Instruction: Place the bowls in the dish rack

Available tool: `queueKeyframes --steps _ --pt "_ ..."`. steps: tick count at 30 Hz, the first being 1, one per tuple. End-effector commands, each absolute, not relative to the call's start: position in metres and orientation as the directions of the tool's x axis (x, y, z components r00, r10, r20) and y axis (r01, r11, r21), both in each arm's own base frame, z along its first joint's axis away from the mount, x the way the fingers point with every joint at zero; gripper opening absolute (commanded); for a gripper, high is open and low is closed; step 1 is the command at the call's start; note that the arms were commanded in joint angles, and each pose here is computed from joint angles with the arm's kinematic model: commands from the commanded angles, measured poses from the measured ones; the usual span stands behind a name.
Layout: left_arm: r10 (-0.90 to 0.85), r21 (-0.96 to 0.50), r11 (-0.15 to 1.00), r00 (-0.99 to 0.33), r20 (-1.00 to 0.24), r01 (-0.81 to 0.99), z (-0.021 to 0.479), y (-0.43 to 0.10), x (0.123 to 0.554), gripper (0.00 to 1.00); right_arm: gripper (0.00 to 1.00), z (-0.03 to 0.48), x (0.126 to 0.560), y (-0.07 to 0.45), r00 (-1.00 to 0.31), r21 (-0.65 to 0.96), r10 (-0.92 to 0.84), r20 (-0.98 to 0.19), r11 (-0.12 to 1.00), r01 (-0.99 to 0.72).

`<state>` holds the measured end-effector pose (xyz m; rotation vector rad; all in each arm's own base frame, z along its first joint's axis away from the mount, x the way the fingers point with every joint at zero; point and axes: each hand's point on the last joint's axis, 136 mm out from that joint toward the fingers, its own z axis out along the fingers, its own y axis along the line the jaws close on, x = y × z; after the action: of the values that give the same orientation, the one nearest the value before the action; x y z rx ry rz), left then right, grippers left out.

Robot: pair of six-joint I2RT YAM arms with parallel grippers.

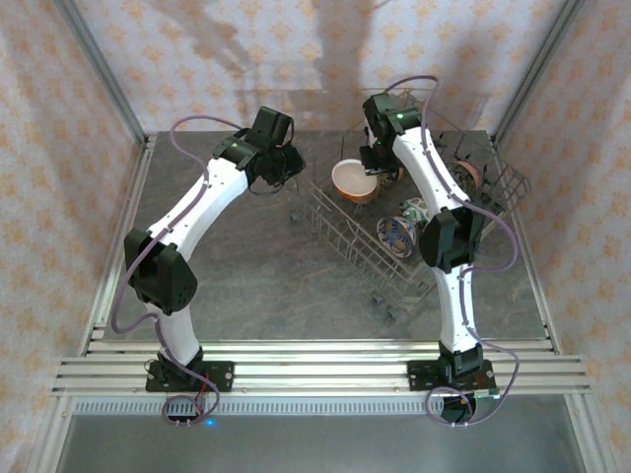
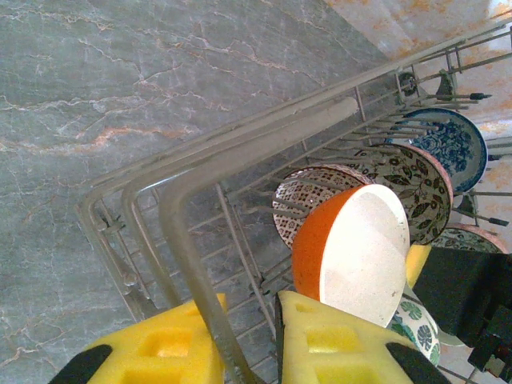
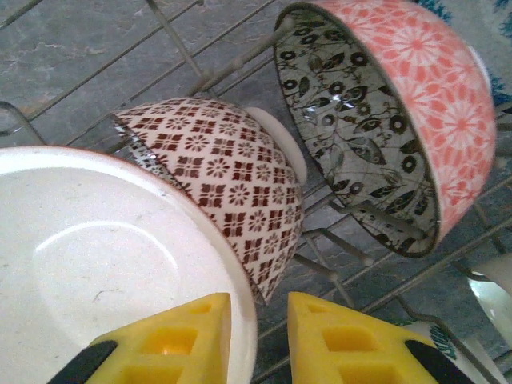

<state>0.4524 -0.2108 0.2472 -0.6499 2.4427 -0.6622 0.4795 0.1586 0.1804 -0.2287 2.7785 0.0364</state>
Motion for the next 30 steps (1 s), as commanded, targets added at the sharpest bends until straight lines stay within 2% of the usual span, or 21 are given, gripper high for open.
queueKeyframes --steps 1,20,28,30 --pt "-0.494 -0.607 0.765 -0.802 -0.337 -0.216 0.256 -0.246 0.445 0.21 0.24 0.188 0.474 0.162 -0.925 0.023 -0.164 -0.342 0.983 -0.182" --pt "-0.485 -0.602 0.770 -0.806 -0.339 -0.210 0.257 -0.248 0.446 0.21 0.22 0.173 0.479 0.161 -0.934 0.017 -0.162 -0.317 0.984 -0.176" --pt "-0.487 -0.602 0.769 -0.805 -0.338 -0.213 0.257 -0.247 0.446 0.21 0.17 0.181 0.480 0.158 -0.930 0.017 -0.147 -0.338 0.987 -0.162" --pt "-0.485 -0.602 0.770 -0.807 -0.338 -0.211 0.256 -0.248 0.446 0.21 0.12 0.184 0.481 0.157 -0.927 0.010 -0.146 -0.346 0.987 -0.160"
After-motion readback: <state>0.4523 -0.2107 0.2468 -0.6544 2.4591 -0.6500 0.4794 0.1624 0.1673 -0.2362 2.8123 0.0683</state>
